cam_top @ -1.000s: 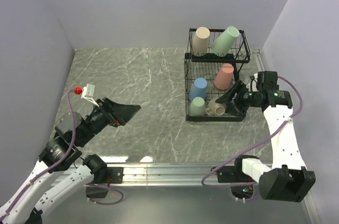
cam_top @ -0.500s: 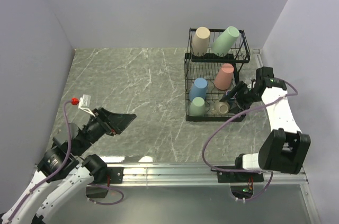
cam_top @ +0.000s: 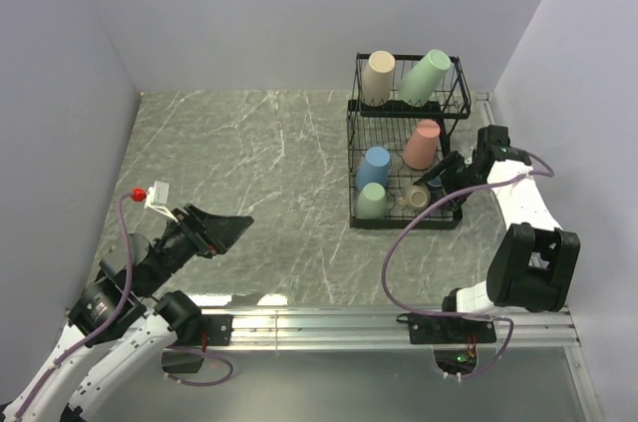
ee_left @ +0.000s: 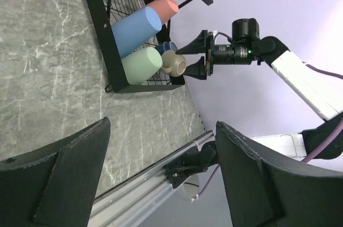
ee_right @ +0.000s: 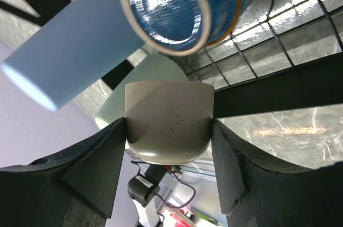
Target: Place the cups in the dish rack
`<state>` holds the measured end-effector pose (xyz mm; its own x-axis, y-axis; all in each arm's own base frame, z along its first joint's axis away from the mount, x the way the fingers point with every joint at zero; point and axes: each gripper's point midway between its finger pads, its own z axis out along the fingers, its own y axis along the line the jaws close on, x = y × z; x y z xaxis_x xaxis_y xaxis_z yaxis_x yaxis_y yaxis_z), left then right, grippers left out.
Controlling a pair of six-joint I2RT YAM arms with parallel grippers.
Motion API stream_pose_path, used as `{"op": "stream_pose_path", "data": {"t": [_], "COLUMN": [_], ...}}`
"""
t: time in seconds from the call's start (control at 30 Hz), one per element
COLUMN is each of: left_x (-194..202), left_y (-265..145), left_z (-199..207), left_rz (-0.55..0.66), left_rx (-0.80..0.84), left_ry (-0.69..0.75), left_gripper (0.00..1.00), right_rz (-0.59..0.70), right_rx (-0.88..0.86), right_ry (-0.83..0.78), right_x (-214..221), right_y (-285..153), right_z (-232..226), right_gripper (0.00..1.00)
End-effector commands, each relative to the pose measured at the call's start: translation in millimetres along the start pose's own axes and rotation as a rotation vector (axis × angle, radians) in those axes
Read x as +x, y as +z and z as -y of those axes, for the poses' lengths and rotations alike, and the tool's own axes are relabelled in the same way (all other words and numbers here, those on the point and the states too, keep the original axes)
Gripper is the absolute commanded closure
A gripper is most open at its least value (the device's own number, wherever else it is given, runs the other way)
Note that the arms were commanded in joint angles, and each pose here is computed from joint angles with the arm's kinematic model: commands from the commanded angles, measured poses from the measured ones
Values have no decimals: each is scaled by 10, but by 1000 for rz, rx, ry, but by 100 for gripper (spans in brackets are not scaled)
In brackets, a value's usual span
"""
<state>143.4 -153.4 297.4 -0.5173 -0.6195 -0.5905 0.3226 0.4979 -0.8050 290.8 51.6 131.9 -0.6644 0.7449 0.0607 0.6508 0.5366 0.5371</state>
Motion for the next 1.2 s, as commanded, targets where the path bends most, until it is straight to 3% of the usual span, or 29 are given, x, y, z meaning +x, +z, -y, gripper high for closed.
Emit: {"op": "stream_pose_path", "data": {"t": [0.0,0.83,0.9,0.93,1.0,1.03,1.17], "left_x": [-124,-138,-156,-163,-169,-168,-180], "left_y": [-63,-135,-155,-160,-172,-169,-174], "left_z": [88,-41,-45,-40,-41,-47,-31], "left_rz": [45,70,79,81,83,83,86], "left_rx": [20,-21,-26,-25,-27,-30,-26], "left_ry": [9,32,31,30,29,29,29], "left_gripper": [16,15,15,15,15,15,15], "right_rz": [35,-16,-26,-23,-23,-23,-22], "right_rx": [21,161,167,173,179,179,178], "right_ry": [31,17,3,0,-9,-13,-21], "right_x": [-90,66,105,99,114,114,123], "right_y": [85,513,538,541,547,550,546], "right_z": [54,200,206,214,210,201,174], "right_gripper": [100,99,91,73,60,49,38]}}
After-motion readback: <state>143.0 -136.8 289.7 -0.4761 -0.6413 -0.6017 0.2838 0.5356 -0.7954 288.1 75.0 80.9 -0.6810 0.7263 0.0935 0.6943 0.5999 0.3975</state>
